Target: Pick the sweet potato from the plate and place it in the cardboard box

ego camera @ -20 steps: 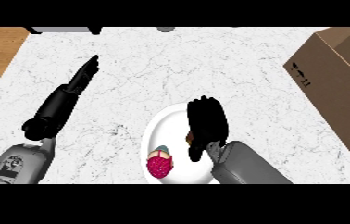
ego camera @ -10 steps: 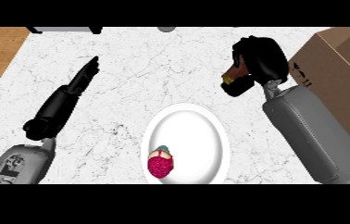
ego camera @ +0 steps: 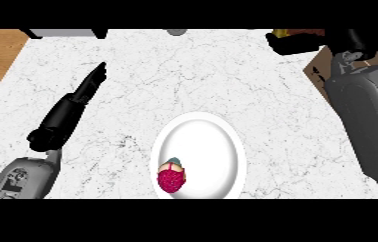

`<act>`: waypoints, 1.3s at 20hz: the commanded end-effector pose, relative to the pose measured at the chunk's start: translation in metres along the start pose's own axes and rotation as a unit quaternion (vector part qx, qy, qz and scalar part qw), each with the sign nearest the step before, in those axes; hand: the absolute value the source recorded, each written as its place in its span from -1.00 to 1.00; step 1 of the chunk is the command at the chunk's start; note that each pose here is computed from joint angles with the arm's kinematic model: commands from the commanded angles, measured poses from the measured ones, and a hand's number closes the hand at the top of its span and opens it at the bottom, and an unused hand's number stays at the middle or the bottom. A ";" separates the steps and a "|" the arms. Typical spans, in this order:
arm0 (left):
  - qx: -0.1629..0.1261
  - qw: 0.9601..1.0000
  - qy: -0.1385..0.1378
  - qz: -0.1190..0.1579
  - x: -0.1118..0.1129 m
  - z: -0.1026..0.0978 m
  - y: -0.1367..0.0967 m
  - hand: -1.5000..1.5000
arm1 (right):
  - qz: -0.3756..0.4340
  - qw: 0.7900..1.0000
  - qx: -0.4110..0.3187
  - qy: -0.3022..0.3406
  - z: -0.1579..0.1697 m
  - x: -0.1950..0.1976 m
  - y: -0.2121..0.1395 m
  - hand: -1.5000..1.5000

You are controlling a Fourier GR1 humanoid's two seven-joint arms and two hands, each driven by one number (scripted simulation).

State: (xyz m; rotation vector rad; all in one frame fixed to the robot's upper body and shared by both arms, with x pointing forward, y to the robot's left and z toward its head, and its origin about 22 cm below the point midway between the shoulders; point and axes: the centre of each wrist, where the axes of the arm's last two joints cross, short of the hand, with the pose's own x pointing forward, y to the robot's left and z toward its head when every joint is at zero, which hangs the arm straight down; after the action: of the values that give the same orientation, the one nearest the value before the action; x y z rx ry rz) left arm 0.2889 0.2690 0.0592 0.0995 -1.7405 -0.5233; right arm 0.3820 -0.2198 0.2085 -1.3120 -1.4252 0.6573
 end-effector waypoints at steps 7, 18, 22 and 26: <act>-0.003 1.000 -0.005 0.003 0.020 -0.001 0.010 0.00 | -0.025 0.986 -0.086 0.144 -0.040 -0.092 -0.044 1.00; -0.007 1.000 -0.014 0.001 0.012 -0.007 0.002 0.00 | 0.037 0.968 0.104 0.224 -0.047 -0.219 -0.056 1.00; -0.007 1.000 -0.012 0.006 0.000 -0.001 -0.001 0.00 | 0.040 0.961 0.156 0.223 -0.047 -0.246 -0.077 1.00; -0.003 1.000 -0.020 0.000 0.009 -0.013 -0.001 0.00 | 0.072 0.942 0.228 0.235 -0.037 -0.269 -0.067 1.00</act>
State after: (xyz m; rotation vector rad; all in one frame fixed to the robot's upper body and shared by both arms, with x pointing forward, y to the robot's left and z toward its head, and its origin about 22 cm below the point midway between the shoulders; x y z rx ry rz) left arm 0.2958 0.2675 0.0631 0.0874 -1.7621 -0.5361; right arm 0.3651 -0.4766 0.2005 -1.1775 -0.8389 0.6005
